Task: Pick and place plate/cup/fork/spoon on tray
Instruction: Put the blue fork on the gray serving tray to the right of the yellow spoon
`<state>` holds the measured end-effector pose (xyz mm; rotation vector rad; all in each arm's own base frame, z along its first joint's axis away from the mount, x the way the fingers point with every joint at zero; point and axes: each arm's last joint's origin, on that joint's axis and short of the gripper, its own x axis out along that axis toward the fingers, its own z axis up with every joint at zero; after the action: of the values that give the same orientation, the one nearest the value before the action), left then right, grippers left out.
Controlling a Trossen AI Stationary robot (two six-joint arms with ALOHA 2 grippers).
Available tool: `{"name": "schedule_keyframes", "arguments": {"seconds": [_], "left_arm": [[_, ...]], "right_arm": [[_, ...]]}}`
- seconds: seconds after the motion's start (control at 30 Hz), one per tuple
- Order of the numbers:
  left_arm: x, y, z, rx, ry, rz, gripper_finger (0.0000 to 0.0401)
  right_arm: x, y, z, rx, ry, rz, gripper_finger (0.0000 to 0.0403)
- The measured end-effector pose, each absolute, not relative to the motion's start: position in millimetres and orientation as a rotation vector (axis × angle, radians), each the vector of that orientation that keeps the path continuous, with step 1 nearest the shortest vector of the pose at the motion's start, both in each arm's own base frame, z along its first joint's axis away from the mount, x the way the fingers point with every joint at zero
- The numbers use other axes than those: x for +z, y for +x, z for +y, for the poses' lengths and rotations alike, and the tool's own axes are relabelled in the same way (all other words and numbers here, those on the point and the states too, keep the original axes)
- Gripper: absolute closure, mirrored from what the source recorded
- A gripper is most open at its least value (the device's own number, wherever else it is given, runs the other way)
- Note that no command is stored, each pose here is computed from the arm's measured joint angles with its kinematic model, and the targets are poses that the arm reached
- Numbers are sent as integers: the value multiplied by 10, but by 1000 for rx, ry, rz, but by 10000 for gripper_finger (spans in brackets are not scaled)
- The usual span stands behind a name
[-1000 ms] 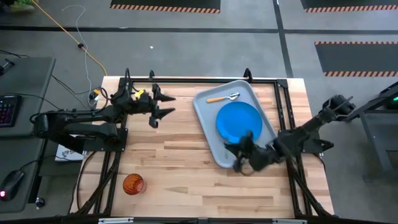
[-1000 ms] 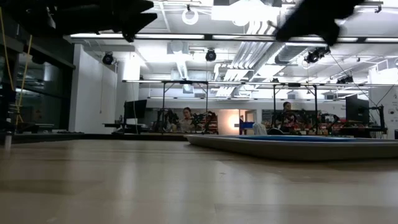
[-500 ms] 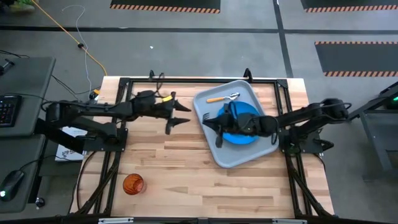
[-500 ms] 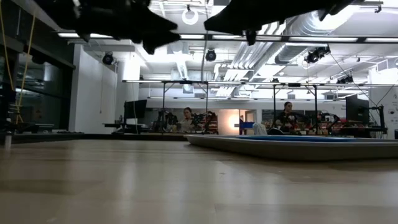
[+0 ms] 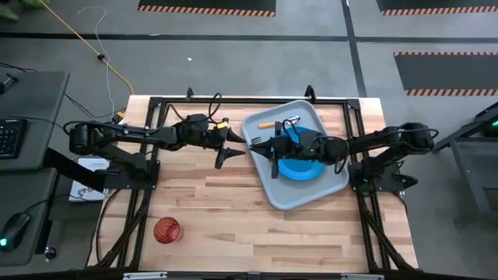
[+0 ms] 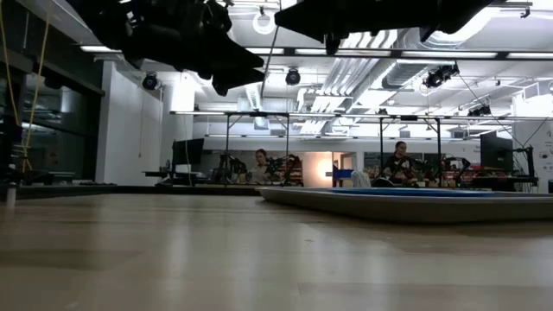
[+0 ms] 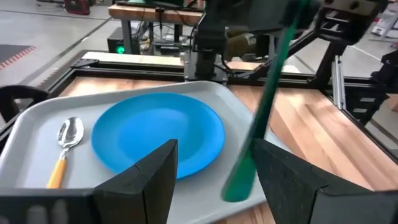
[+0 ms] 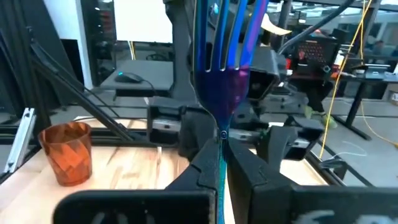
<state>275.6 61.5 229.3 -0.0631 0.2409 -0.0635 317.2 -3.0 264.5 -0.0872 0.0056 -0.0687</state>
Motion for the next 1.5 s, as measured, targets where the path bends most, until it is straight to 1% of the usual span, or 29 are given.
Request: {"name": "schedule_keyframes", "arguments": {"seconds": [0.13, 0.23, 0.47, 0.7, 0.93, 1.2, 1.37, 1.5], "left_arm": [[2283, 2783, 585, -93, -66, 229, 201], [2291, 2787, 540, -170, -70, 221, 201], [2297, 2800, 469, -209, -67, 215, 201], [2267, 2828, 450, -156, -19, 219, 201], [2215, 2906, 425, -31, 57, 199, 201], [2245, 2916, 415, 67, 98, 175, 201], [2241, 2922, 371, 62, 119, 180, 201], [2239, 2925, 334, 8, 109, 179, 201]], "right_arm": [[2650, 3171, -94, -74, -87, 1, 402], [2652, 3170, -124, -75, -87, -1, 402], [2702, 3168, -107, 44, -94, -58, 402], [2720, 3167, -103, 15, -91, -74, 402], [2721, 3166, -118, -17, -90, -73, 402], [2720, 3165, -145, -112, -76, -69, 402], [2721, 3164, -147, -116, -70, -69, 402], [2721, 3165, -146, -110, -84, -68, 402]]}}
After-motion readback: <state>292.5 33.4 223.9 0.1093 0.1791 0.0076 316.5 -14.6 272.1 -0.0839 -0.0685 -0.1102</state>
